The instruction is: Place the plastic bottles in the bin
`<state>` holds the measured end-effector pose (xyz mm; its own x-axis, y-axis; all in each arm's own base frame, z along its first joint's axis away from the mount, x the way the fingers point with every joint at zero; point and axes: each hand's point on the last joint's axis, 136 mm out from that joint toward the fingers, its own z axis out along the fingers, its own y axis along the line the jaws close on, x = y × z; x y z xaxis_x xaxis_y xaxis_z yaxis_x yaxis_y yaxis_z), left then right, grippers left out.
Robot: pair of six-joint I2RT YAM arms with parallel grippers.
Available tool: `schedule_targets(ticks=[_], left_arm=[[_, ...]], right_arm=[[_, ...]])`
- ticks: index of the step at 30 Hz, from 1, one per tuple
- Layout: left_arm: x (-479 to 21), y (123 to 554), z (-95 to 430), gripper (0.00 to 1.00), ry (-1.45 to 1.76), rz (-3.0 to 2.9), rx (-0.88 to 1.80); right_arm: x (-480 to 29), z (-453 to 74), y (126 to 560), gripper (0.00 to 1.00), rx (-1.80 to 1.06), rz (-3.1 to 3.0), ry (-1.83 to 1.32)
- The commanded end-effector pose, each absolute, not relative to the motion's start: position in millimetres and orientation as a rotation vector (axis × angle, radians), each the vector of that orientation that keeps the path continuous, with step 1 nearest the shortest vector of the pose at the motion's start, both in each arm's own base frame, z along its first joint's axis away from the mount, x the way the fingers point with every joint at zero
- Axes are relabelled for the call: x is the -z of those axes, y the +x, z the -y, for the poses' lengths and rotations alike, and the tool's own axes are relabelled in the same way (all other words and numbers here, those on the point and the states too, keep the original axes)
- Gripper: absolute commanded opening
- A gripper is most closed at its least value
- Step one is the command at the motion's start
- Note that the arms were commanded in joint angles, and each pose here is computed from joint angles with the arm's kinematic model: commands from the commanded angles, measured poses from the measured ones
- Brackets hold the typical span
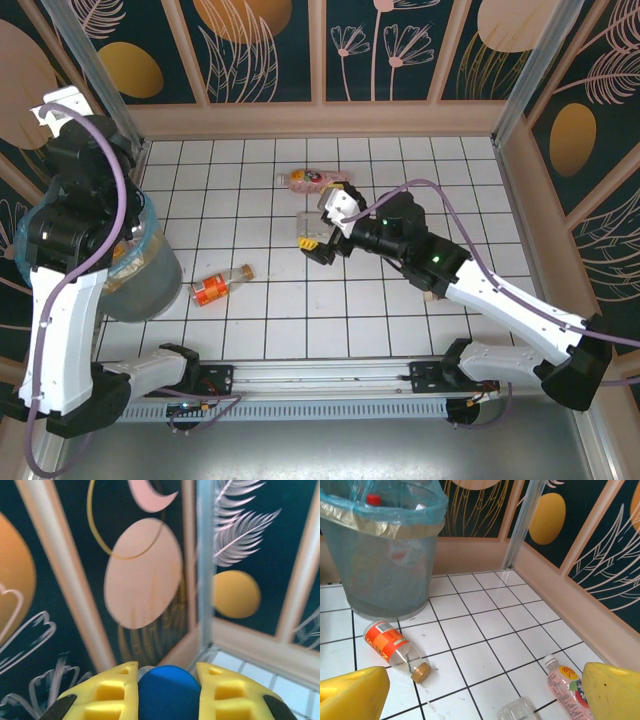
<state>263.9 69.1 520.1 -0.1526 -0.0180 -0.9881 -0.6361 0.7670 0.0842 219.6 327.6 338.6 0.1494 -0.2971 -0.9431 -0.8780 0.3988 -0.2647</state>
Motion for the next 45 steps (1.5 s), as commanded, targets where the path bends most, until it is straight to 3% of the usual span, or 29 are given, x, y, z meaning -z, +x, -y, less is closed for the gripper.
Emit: schedule_targets(ticks=[1,16,23,27,28,30,35,41,45], left_arm=[[-501.5,254.6,-96.9,0.0,-0.547,-1.714,-0.766],[-391.3,270.1,-180.1,0.0,-0.699,-1.903,-0.846],[-360.8,276.5,-201.7,0.0,-0.736,-1.93,-0.762],[-358.2,285.5,-195.5,0.54,-0.714,-1.941,-0.693],[-359.7,286.4,-194.2,0.61,-0.714,-1.935,-0.678],[-362.4,286.6,-192.2,0.65,-0.707,-1.931,-0.663],[-367.0,286.7,-186.2,0.65,-0.686,-1.926,-0.625],[-346.6,297.0,-179.7,0.49,-0.67,-1.981,-0.554],[-344.5,297.7,-178.8,0.47,-0.671,-1.98,-0.543]], right_arm=[[-354.4,-330.4,214.5,0.99,-0.579,-1.339,-1.15],[-332.0,-333.7,204.9,0.99,-0.597,-1.414,-1.151],[-321.6,-352.0,196.4,0.99,-0.559,-1.443,-1.196],[-310.8,-360.3,192.5,0.99,-0.532,-1.461,-1.229],[-308.2,-362.1,191.7,0.99,-0.529,-1.464,-1.235],[-305.4,-365.5,189.5,0.99,-0.532,-1.465,-1.245],[-302.2,-369.8,189.7,0.99,-0.532,-1.461,-1.25],[-293.8,-375.1,193.8,0.99,-0.506,-1.462,-1.272],[-290.4,-376.6,195.0,0.99,-0.5,-1.468,-1.277]])
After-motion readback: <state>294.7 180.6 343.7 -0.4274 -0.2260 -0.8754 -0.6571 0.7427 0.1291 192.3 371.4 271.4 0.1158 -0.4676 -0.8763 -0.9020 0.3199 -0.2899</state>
